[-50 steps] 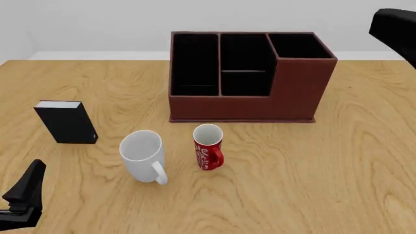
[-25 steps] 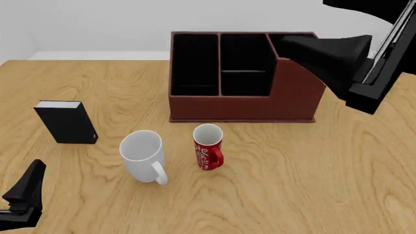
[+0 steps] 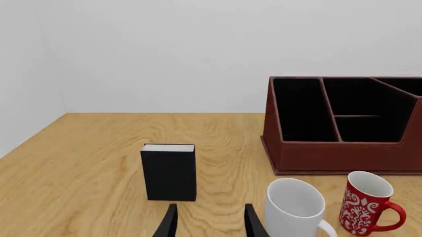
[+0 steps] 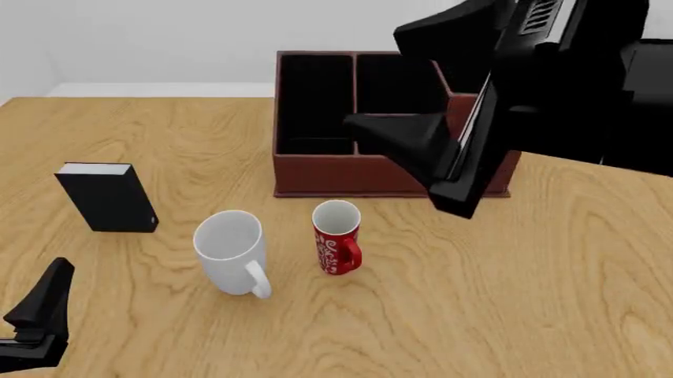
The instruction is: Pick up the white mug and place it to the right of the caddy.
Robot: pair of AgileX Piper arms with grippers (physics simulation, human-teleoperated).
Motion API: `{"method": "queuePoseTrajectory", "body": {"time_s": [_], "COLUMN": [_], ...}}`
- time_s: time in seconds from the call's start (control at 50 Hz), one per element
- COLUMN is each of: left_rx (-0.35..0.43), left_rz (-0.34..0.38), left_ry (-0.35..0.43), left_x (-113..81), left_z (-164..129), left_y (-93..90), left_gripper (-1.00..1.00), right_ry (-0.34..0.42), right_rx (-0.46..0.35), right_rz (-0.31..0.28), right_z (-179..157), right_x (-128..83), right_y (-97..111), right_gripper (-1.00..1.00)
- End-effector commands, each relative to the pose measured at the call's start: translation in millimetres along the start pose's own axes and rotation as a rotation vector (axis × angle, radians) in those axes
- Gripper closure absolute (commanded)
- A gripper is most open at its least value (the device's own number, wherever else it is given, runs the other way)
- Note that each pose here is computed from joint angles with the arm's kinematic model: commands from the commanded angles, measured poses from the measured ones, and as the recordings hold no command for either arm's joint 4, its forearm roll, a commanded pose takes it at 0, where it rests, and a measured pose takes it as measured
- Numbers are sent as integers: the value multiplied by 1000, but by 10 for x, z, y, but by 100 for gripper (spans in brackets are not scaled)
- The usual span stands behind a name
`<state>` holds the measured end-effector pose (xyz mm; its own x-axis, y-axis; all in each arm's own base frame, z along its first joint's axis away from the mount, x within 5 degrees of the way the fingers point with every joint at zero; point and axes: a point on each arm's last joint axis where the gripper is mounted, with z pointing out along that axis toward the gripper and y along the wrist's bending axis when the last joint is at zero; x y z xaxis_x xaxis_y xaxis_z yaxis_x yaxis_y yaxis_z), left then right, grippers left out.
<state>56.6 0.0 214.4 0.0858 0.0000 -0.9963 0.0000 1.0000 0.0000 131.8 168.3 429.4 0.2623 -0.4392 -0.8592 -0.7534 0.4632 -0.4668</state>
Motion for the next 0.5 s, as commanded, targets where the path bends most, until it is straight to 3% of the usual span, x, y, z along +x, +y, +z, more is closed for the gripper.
{"method": "queuePoseTrajectory", "body": {"time_s": [0.02,0.26,0.5], "left_rx": [0,0,0], "left_rz": [0,0,0], "left_ry": [0,0,0], "left_x": [0,0,0], "left_z": [0,0,0], "left_y": [0,0,0], "left_gripper": [-100,-100,-100], "right_ry": [-4,9,43], "right_rx": [-50,-90,-114], "right_rz": [3,59,124], "right_z": [186,439,662], "right_x": [-48,-20,153], "right_y": [99,219,359], "right_gripper": [-100,-100,-100]}}
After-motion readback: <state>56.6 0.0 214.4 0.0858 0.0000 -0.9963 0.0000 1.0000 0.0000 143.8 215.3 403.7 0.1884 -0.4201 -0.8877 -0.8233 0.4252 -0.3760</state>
